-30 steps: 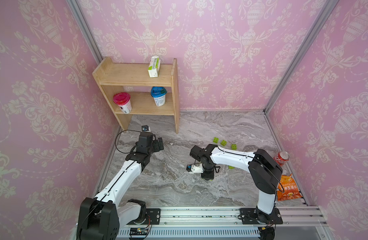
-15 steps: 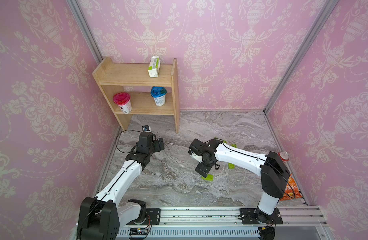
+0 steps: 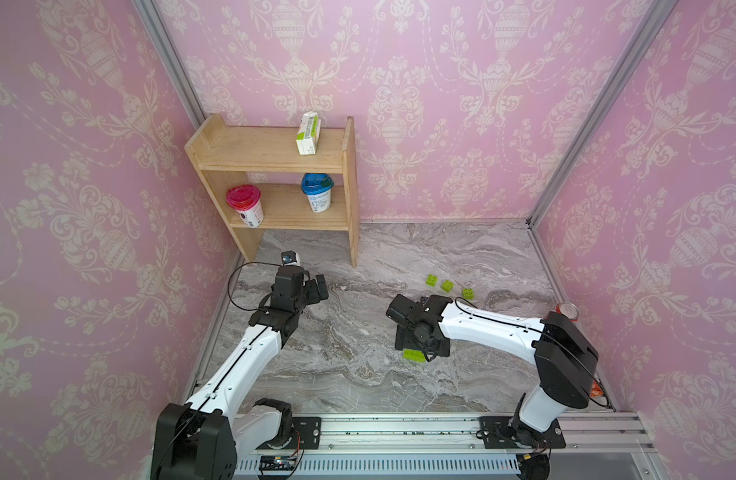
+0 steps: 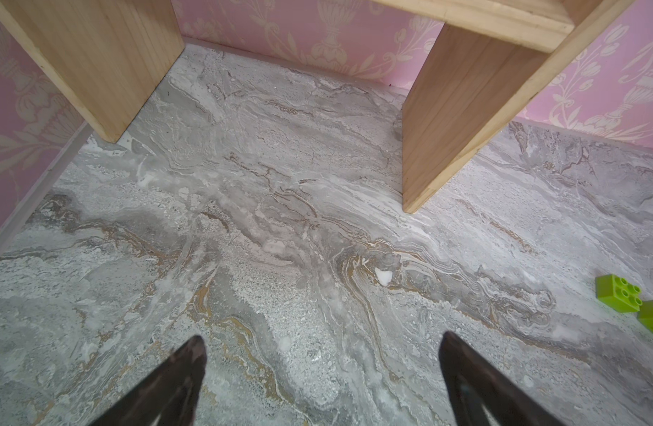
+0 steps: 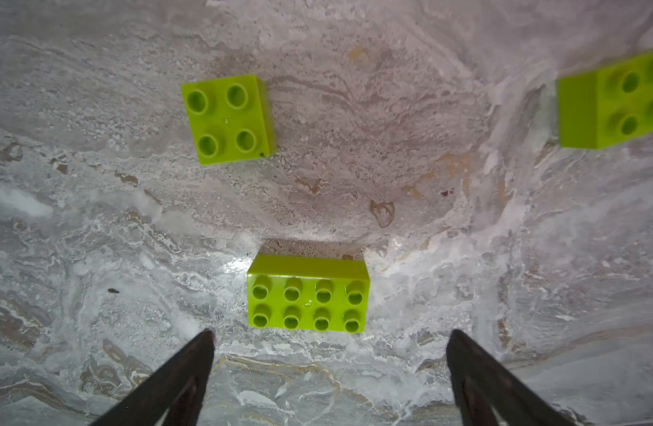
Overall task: Assemble the letter v with lego
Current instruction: Pick up the lego brick from the center of the board.
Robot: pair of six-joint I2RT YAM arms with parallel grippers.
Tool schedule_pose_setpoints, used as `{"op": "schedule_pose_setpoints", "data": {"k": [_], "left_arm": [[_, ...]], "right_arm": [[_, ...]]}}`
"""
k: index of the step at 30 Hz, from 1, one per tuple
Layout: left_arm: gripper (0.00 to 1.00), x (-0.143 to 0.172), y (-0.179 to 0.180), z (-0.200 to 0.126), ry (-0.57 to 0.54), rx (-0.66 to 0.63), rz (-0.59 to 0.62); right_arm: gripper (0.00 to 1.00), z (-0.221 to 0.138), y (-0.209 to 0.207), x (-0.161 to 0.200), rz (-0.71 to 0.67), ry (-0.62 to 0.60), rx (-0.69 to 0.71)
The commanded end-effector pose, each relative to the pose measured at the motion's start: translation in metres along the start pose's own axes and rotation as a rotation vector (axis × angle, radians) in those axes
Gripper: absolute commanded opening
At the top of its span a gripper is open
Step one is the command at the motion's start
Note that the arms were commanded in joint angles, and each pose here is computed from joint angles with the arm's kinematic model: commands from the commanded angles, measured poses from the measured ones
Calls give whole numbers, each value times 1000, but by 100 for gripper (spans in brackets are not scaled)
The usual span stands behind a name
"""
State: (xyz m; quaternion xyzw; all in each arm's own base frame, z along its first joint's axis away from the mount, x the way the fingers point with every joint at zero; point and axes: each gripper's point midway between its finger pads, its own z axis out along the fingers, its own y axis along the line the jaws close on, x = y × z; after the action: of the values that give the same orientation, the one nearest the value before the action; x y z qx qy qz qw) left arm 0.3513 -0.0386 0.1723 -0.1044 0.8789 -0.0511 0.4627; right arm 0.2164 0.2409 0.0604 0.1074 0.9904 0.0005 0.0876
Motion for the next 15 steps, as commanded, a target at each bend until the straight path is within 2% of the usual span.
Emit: {"op": "schedule_pose_setpoints", "data": {"k": [1, 8, 15], "left_arm": [[99, 6, -5, 3, 13, 24, -22], [99, 9, -3, 5, 16, 17, -14], [99, 9, -3, 6, 17, 13, -11]], "right_arm": [[100, 23, -3, 9, 55, 40, 31], [92, 40, -1, 12, 41, 80, 47], [76, 43, -6, 16, 22, 101, 68]]}}
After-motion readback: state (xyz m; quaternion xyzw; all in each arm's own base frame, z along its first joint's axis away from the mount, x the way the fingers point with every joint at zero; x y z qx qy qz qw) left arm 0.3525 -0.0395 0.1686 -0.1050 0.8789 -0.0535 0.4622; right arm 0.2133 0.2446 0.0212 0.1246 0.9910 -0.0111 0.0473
